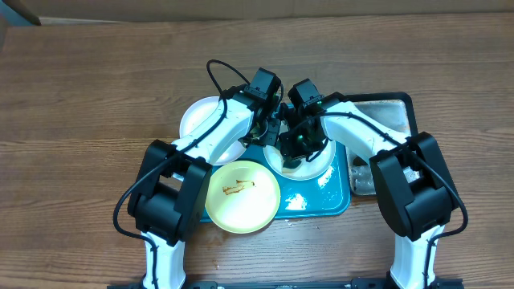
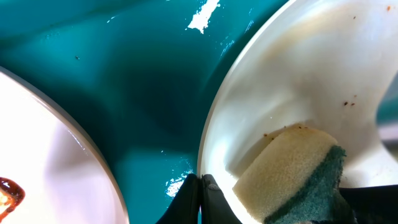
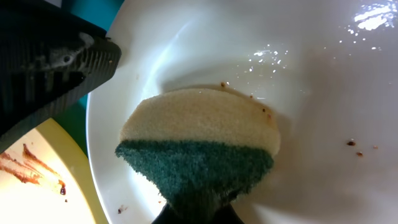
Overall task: Clean dirty plates on tray and stack at the side
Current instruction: 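Scrub the white plate again with the sponge, left gripper holding rim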
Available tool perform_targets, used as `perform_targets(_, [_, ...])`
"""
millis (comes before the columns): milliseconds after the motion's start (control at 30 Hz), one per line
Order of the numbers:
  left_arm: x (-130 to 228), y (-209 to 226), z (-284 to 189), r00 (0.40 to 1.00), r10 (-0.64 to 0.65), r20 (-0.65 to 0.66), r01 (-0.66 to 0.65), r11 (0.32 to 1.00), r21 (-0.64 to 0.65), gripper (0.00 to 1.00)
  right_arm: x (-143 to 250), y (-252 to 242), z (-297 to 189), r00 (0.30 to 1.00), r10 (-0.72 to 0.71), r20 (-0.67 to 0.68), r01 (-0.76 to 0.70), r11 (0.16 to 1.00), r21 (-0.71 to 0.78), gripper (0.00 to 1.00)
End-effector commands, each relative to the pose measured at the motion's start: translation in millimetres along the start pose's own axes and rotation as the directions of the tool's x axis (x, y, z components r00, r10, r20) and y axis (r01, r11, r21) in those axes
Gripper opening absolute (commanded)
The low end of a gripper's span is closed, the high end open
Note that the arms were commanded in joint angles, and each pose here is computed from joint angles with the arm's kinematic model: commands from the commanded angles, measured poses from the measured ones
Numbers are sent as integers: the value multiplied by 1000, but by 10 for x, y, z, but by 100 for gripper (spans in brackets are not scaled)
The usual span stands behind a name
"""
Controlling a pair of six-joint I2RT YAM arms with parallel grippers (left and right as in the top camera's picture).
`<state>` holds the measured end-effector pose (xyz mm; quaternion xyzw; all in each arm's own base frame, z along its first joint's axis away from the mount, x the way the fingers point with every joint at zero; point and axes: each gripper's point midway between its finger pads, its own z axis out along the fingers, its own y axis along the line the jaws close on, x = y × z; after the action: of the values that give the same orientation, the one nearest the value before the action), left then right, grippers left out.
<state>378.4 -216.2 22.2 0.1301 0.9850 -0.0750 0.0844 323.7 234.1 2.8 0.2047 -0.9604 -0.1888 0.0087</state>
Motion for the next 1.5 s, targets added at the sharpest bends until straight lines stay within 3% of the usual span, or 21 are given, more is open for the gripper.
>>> perform_targets(0, [-121,-123,-72,999,0,49,-2,999,37,4,534,-102,427,977,-69,-204,75,997,23,4])
perform_targets(233, [-123,-125,-72,999,0,50,-2,999,38,4,424,-259,424,986,80,-148,-62,991,121,4])
perform_targets(433, [-121,-125,-72,999,0,49,-2,999,37,4,239,-448,392,959,283,-36,-273,946,173,4])
perform_targets(833, [-99,-119,-71,999,0,40,-1,999,35,4,33,-689,305,798,596,96,-603,788,123,4])
perform_targets(1033, [-97,-119,-71,999,-1,40,-1,999,35,4,1,-747,283,688,715,126,-726,681,96,4])
perform_targets(1200, [-75,-113,-70,1000,-1,30,0,999,33,4,-66,-747,280,638,755,148,-769,636,66,4])
perform_targets(1267, [-74,-113,-70,1000,-1,30,1,999,33,4,-82,-747,279,641,753,152,-766,640,62,4])
perform_targets(1367, [-78,-113,-70,999,-1,32,0,999,33,4,-146,-737,275,759,633,155,-647,760,66,4])
perform_targets(1467, [-80,-114,-70,999,-1,33,0,999,33,4,-82,-826,258,818,554,156,-574,807,140,4])
